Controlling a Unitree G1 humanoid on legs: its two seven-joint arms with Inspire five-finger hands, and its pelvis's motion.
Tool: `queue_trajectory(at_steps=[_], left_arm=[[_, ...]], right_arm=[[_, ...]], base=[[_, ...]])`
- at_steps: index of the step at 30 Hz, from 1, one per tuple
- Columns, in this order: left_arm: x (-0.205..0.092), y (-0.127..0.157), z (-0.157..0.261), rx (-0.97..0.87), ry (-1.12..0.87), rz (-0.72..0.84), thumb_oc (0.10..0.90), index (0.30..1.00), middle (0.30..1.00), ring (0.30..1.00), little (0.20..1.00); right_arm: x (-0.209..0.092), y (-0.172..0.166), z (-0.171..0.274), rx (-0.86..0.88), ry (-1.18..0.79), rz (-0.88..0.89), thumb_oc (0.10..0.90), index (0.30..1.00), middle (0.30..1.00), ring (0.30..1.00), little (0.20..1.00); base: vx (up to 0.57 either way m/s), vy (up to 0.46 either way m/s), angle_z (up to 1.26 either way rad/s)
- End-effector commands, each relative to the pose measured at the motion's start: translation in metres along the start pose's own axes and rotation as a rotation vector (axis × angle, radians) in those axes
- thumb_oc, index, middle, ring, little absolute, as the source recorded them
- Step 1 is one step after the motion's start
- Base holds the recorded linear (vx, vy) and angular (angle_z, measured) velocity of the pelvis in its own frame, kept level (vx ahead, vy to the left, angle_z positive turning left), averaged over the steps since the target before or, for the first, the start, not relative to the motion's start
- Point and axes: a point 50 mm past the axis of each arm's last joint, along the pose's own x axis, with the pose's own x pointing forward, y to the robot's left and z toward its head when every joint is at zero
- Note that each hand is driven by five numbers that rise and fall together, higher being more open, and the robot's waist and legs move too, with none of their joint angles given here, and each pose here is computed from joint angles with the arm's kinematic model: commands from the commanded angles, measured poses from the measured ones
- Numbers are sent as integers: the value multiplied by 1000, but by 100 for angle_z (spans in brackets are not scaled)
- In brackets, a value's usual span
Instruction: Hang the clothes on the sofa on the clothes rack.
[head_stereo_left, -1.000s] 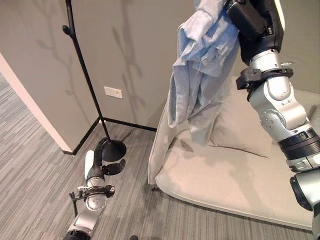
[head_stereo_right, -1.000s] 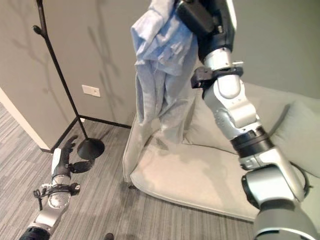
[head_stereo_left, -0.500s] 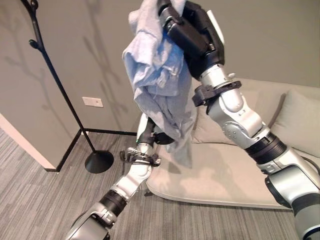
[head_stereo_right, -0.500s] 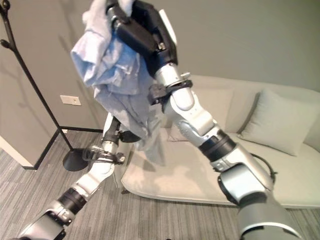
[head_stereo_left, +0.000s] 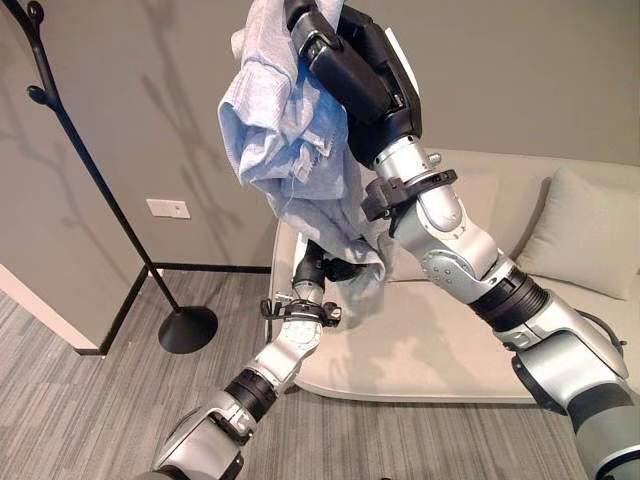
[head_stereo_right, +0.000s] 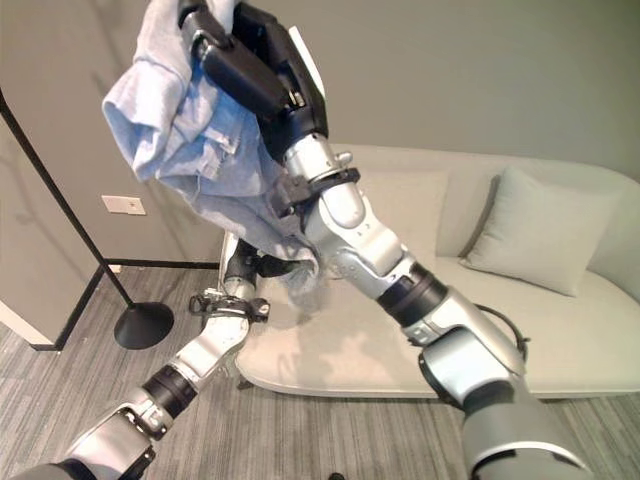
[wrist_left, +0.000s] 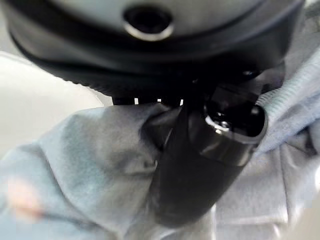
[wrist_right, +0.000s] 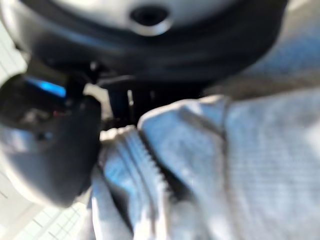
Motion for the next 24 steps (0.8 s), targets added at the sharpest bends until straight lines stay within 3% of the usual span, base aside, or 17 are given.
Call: queue_trajectory(at_steps=[1,6,10,18,21,23,24], left_arm=[[11,10,36,-122,-186,86,400,300,300,300,300],[-11,78,25,0,-219,295,400,300,300,300,300],[-38,142,34,254,-305,441,400,300,300,300,300],[-64,201,52,495,-364,587,400,300,300,300,300],[-97,248,60,730,-340,723,400,300,300,300,300],[-107,255,59,767,-322,746,400,300,300,300,300],[-124,266,59,764,-314,839,400,300,300,300,300]], right_arm=[[15,-1,72,48,-348,21,400,300,300,300,300],[-15,-35,82,-48,-371,-42,400,300,300,300,300],[-48,-58,91,-146,-386,-74,400,300,300,300,300],[-85,-83,87,-224,-297,-89,400,300,300,300,300],[-104,-89,80,-217,-259,-94,400,300,300,300,300],[-109,-90,77,-201,-255,-106,400,300,300,300,300],[-118,-90,72,-197,-258,-129,400,300,300,300,300]], base=[[-34,53,1],[-47,77,0],[-158,113,6],[-172,163,-5],[-165,-42,-22],[-87,-105,-72],[-150,-58,-27]])
